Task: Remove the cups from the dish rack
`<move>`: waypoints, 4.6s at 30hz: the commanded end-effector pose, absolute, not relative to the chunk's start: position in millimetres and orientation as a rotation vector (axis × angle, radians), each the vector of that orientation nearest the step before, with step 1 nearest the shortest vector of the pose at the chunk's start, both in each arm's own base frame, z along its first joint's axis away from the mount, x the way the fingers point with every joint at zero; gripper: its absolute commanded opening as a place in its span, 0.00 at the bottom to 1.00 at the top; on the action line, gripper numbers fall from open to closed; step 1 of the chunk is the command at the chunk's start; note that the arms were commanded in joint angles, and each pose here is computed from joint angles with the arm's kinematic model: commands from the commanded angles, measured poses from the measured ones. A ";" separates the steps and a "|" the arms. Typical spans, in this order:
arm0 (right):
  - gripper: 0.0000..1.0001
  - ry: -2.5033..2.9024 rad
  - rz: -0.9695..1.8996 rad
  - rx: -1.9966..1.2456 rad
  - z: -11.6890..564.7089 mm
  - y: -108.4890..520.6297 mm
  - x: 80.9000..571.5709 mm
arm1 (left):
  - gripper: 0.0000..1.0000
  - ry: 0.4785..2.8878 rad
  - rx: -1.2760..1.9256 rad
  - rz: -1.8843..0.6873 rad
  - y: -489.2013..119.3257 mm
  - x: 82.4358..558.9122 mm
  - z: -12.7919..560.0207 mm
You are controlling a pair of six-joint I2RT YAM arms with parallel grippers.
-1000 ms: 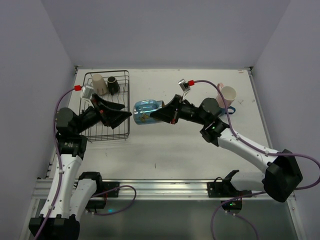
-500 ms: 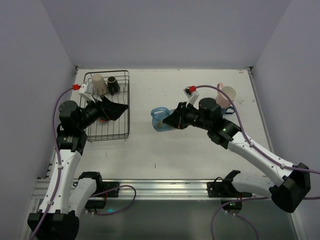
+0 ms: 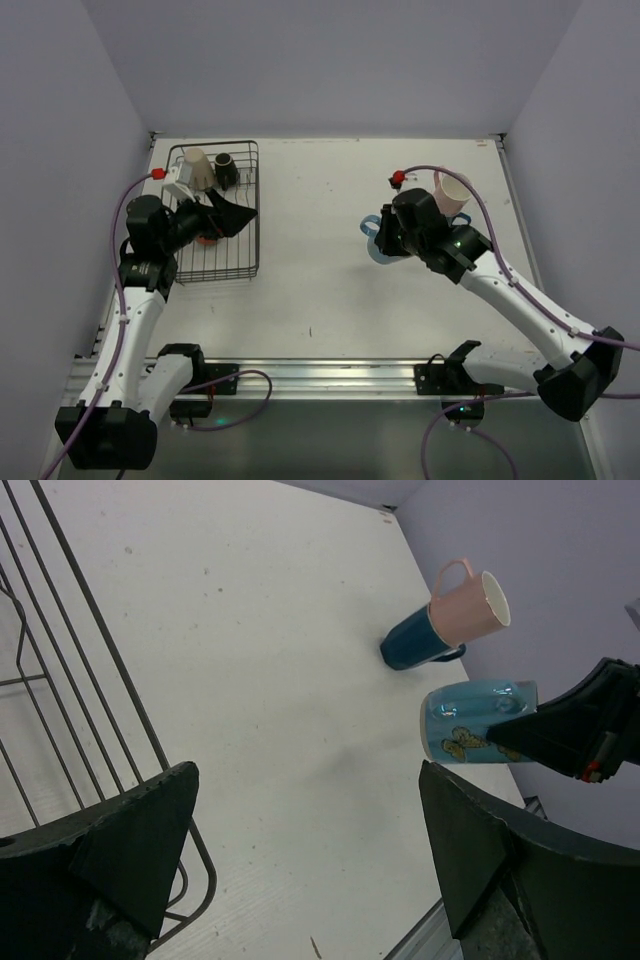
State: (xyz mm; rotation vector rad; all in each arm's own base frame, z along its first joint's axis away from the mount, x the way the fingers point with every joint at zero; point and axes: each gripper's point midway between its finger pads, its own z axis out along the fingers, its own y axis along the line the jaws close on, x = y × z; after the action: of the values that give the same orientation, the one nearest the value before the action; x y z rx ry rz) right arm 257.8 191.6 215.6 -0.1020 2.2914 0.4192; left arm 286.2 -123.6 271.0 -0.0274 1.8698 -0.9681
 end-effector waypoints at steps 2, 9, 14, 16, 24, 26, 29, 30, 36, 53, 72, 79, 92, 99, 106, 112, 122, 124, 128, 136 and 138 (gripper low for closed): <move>0.00 2.174 0.245 -0.059 247.9 185.1 307.4 | 0.93 1.871 -0.040 -0.960 -122.0 288.6 270.0; 0.00 2.269 0.059 -0.018 230.0 174.4 357.0 | 0.93 1.968 -0.111 -0.810 -103.1 293.9 251.2; 0.00 2.343 -0.017 -0.012 210.5 165.5 381.2 | 0.96 2.031 -0.274 -0.549 -63.9 303.4 242.6; 0.00 2.360 -0.035 -0.004 205.1 161.0 387.6 | 0.97 2.039 -0.304 -0.504 -56.7 305.2 240.6; 0.00 2.430 -0.062 -0.022 175.7 156.3 409.6 | 0.97 1.999 -0.352 -0.433 -44.0 301.5 248.7; 0.00 2.443 -0.039 -0.025 170.5 157.8 413.0 | 0.98 1.981 -0.364 -0.396 -37.7 301.5 252.7; 0.00 2.463 0.014 -0.028 160.5 160.2 416.8 | 0.99 1.988 -0.406 -0.306 -23.5 302.4 251.3; 0.00 2.467 0.018 -0.021 158.7 159.3 418.6 | 1.00 2.006 -0.423 -0.280 -19.6 304.8 247.0; 0.00 2.502 0.019 -0.022 139.3 157.1 424.9 | 1.00 2.122 -0.478 -0.185 -8.2 315.2 217.7; 0.00 2.538 0.066 -0.029 114.9 165.3 430.6 | 1.00 2.176 -0.525 0.095 30.0 331.0 190.0; 0.57 2.290 0.234 -0.040 238.5 162.2 396.3 | 1.00 2.260 -0.508 0.106 27.8 357.9 163.5; 0.59 2.163 0.311 -0.099 288.9 166.0 356.4 | 1.00 2.290 -0.496 0.094 24.8 372.5 153.7; 0.59 2.110 0.390 -0.149 301.8 172.1 337.3 | 0.97 2.376 -0.462 0.055 15.9 394.9 124.5; 0.59 2.115 0.426 -0.159 296.5 176.6 332.6 | 0.68 2.391 -0.457 0.076 18.1 394.9 119.2; 0.59 2.123 0.471 -0.188 294.3 190.7 325.0 | 0.00 2.392 -0.452 0.050 14.5 396.6 124.7; 0.59 2.146 0.788 -0.286 292.3 240.4 302.6 | 0.00 2.252 -0.435 -0.066 2.9 391.3 180.5; 0.65 2.070 1.373 -0.354 319.7 310.1 283.1 | 0.00 1.987 -0.308 -0.451 -48.1 348.8 289.6; 0.65 2.075 1.447 -0.341 319.2 317.9 283.2 | 0.00 1.943 -0.262 -0.526 -59.6 340.9 305.1; 0.63 1.936 1.641 -0.398 342.1 334.2 279.4 | 0.00 1.815 -0.145 -0.719 -88.4 316.9 339.8; 0.62 1.721 2.038 -0.530 379.9 348.2 256.8 | 0.00 1.612 -0.018 -1.067 -129.9 281.5 369.7; 0.62 1.734 2.041 -0.516 376.3 351.4 261.5 | 0.00 1.541 -0.001 -1.121 -134.1 275.5 382.2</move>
State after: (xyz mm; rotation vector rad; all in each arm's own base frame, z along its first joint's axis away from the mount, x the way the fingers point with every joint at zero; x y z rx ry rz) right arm 280.4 353.4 339.3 -0.3843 1.8875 1.9264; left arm 295.4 -112.7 319.8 -0.1530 1.7796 -0.9379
